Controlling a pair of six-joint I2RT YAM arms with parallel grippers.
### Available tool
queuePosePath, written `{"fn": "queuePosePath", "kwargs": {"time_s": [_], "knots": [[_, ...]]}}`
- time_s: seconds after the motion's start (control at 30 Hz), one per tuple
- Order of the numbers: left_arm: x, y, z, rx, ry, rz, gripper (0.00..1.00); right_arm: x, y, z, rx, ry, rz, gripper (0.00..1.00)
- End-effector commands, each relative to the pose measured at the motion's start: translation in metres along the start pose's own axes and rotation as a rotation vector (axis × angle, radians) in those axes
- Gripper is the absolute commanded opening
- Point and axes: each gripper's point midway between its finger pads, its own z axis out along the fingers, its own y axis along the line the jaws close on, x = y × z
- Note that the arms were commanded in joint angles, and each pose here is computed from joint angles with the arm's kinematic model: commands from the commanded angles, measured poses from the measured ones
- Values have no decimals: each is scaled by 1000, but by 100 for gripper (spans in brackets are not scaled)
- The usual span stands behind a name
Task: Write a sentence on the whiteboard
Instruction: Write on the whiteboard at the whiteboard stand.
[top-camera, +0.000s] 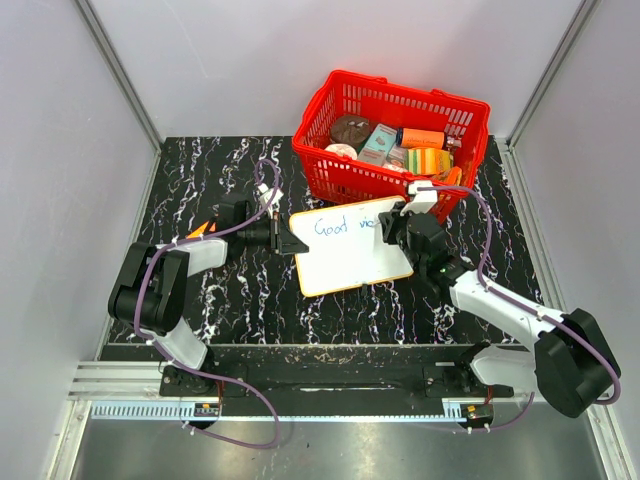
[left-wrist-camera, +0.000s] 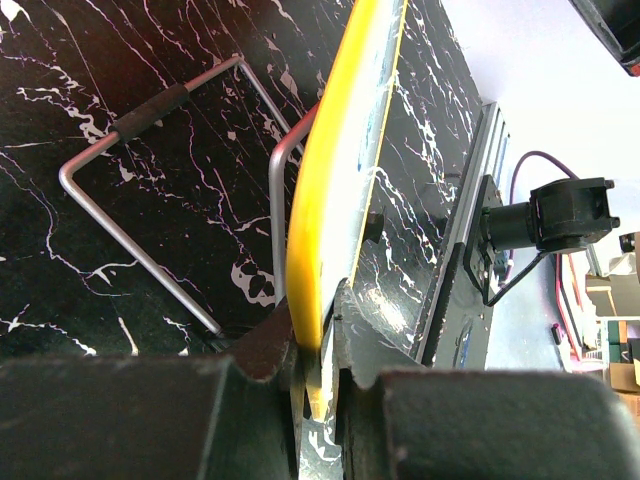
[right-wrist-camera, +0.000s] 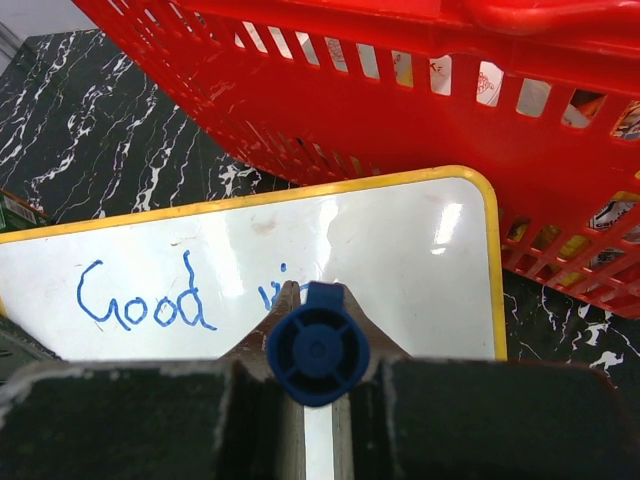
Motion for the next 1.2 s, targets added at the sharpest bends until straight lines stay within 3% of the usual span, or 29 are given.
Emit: {"fn": "queuePosePath", "kwargs": {"time_s": [0.0,0.6,1.17], "knots": [[15,39,5,-161,25,60,0,-20,-3,-1,26,-60,14,0],[15,39,5,-160,25,63,0,-66,12,0,-4,-169,39,0],[15,39,5,-158,25,63,0,-64,3,14,52,-169,23,0]]}}
